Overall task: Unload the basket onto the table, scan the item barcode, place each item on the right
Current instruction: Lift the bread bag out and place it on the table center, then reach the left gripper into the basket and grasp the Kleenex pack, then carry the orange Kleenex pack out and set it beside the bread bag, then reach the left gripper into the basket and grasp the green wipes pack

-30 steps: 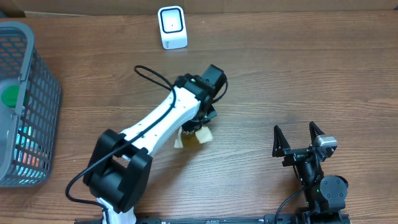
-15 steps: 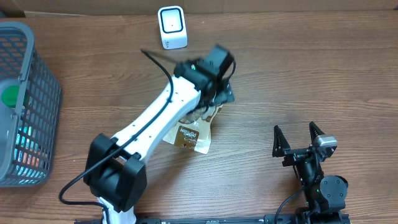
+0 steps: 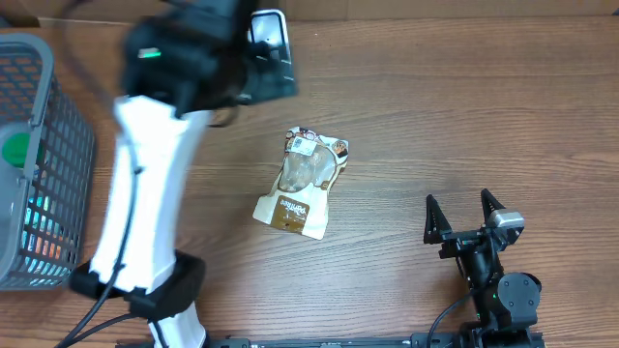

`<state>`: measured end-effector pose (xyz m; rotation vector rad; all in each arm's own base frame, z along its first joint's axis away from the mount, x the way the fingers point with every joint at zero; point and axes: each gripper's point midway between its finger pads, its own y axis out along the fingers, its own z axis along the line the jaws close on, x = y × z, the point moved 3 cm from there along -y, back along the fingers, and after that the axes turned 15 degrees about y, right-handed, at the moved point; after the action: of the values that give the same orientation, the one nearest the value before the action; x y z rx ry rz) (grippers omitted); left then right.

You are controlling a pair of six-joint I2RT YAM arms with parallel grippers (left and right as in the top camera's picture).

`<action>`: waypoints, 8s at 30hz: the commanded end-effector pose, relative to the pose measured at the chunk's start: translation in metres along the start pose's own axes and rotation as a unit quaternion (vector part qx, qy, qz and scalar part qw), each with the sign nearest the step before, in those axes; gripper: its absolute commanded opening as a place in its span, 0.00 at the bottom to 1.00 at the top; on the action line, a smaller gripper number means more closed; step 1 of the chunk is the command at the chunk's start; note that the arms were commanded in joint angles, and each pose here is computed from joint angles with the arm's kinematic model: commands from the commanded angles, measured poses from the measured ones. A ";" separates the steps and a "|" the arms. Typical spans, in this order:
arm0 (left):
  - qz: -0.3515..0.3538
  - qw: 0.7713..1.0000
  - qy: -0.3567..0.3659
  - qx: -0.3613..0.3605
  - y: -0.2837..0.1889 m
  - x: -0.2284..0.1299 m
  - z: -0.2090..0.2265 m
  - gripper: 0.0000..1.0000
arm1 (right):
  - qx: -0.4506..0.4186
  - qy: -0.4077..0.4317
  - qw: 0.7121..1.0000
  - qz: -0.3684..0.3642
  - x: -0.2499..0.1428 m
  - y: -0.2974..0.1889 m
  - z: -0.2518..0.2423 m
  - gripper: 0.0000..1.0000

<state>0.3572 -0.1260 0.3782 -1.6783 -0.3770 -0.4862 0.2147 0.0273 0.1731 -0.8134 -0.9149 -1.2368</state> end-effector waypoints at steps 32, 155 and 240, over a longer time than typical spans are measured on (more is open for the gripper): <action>-0.025 0.876 -0.423 0.232 -0.113 -0.127 0.341 0.97 | -0.001 0.001 1.000 -0.003 -0.002 0.000 -0.001 1.00; 0.286 0.955 0.036 0.077 0.222 -0.163 0.077 0.43 | -0.001 0.001 1.000 -0.003 -0.002 0.000 -0.001 1.00; 0.234 0.875 -0.399 0.144 0.139 -0.313 0.443 0.88 | -0.001 0.001 1.000 -0.003 -0.002 0.000 -0.001 1.00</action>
<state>0.2059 0.3024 0.0576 -1.4956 -0.6114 0.6224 0.2147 0.0274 0.1732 -0.8129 -0.9153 -1.2367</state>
